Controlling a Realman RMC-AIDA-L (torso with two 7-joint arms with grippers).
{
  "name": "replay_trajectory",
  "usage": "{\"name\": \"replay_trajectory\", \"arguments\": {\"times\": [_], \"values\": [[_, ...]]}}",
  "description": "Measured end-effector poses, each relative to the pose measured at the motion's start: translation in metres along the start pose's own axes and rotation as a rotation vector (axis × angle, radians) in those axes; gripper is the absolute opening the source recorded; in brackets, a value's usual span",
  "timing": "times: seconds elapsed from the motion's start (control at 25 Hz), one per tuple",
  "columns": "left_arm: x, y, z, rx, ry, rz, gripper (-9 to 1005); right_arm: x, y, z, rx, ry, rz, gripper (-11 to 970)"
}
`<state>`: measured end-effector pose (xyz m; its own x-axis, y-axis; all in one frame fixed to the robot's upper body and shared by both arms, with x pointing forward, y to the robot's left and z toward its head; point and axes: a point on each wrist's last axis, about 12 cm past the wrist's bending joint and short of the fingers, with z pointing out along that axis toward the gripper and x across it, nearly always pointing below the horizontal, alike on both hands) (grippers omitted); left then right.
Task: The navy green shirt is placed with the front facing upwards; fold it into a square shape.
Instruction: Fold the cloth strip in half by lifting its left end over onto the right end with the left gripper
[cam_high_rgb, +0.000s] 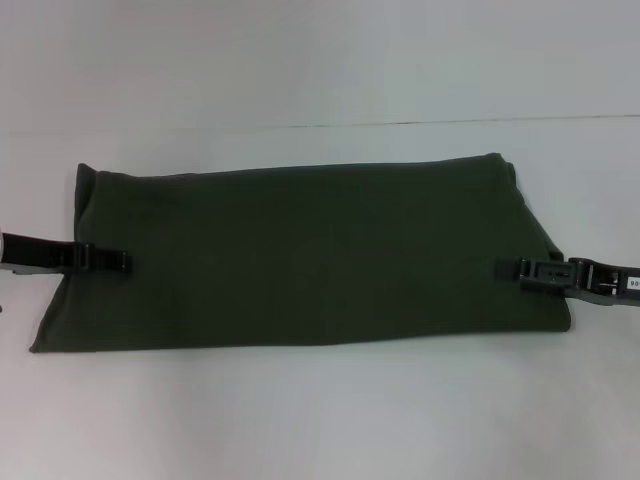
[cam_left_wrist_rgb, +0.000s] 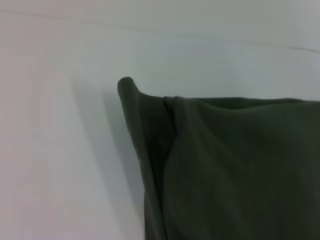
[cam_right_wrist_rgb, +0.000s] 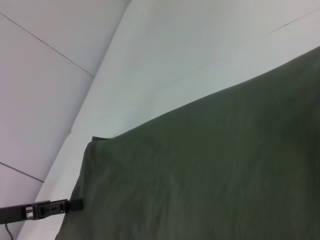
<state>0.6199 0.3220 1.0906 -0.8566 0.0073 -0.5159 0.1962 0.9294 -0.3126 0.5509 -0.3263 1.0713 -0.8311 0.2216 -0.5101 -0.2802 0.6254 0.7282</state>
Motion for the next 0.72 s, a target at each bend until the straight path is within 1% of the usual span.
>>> {"name": "replay_trajectory", "arguments": {"times": [0.36,0.72], "values": [[-0.0021,-0.003,0.0014,-0.005,0.008,0.002,777,0.0006,0.0004,0.0009,-0.001,0.003,-0.001,856],[-0.0034,-0.008,0.0039,0.011,0.016,0.004,761,0.0006,0.0003,0.0008,-0.001,0.003,-0.002,856]]}}
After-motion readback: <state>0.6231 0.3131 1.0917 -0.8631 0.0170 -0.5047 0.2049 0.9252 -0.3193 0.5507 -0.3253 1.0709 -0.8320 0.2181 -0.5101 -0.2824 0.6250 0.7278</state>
